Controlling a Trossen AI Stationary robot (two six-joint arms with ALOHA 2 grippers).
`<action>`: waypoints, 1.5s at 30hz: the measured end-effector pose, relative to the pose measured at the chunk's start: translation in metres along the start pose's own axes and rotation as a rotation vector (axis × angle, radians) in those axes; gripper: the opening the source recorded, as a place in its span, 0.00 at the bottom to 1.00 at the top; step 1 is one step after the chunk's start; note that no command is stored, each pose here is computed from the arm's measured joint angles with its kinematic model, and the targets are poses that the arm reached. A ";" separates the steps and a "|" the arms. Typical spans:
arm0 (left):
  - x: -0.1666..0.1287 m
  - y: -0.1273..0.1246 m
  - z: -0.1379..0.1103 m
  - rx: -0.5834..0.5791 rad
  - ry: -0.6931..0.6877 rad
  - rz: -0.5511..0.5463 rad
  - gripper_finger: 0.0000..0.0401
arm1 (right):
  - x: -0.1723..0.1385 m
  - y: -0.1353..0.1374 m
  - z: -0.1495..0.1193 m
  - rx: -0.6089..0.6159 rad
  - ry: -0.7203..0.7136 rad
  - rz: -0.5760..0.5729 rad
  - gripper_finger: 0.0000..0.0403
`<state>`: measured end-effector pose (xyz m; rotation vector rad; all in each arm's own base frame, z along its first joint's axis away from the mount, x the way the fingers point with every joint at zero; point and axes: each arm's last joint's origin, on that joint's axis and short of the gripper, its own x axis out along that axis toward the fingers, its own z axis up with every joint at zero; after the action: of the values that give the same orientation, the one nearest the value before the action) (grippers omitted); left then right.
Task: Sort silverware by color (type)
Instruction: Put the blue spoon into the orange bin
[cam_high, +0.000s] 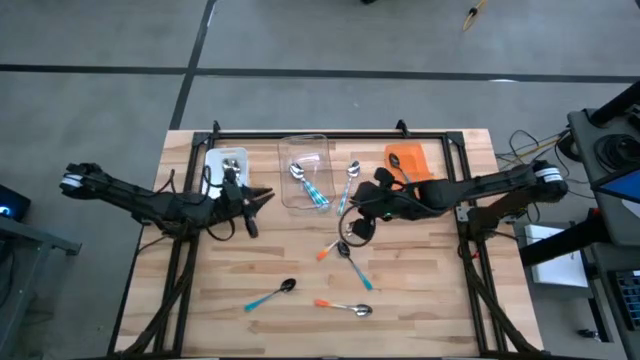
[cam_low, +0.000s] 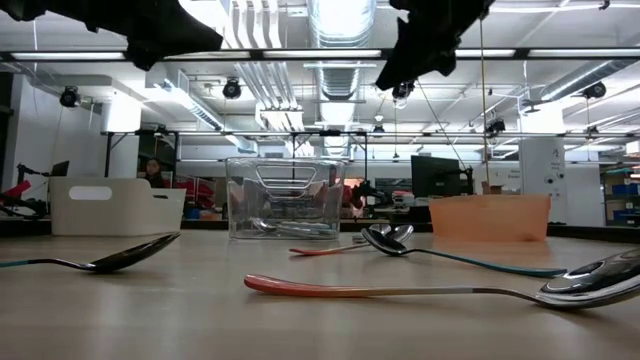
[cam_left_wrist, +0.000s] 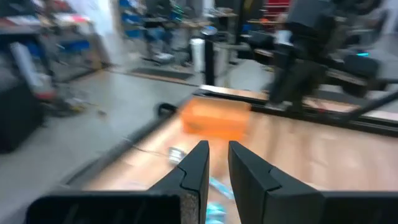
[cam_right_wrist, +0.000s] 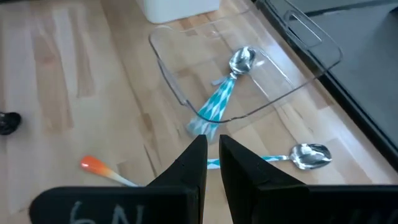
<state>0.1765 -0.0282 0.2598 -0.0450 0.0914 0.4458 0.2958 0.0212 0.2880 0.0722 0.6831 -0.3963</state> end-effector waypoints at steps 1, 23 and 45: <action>0.001 -0.002 -0.002 -0.017 0.010 -0.031 0.11 | -0.001 0.000 -0.004 0.004 -0.014 0.008 0.08; 0.017 -0.067 -0.047 -0.127 0.653 -0.258 0.10 | 0.008 0.008 -0.047 0.041 -0.034 0.058 0.08; -0.011 -0.169 -0.096 0.071 0.975 -0.177 0.10 | -0.012 0.045 -0.052 0.039 -0.106 0.207 0.08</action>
<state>0.2324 -0.1907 0.1690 -0.1969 1.0532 0.2095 0.2732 0.0772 0.2526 0.1562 0.5571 -0.2125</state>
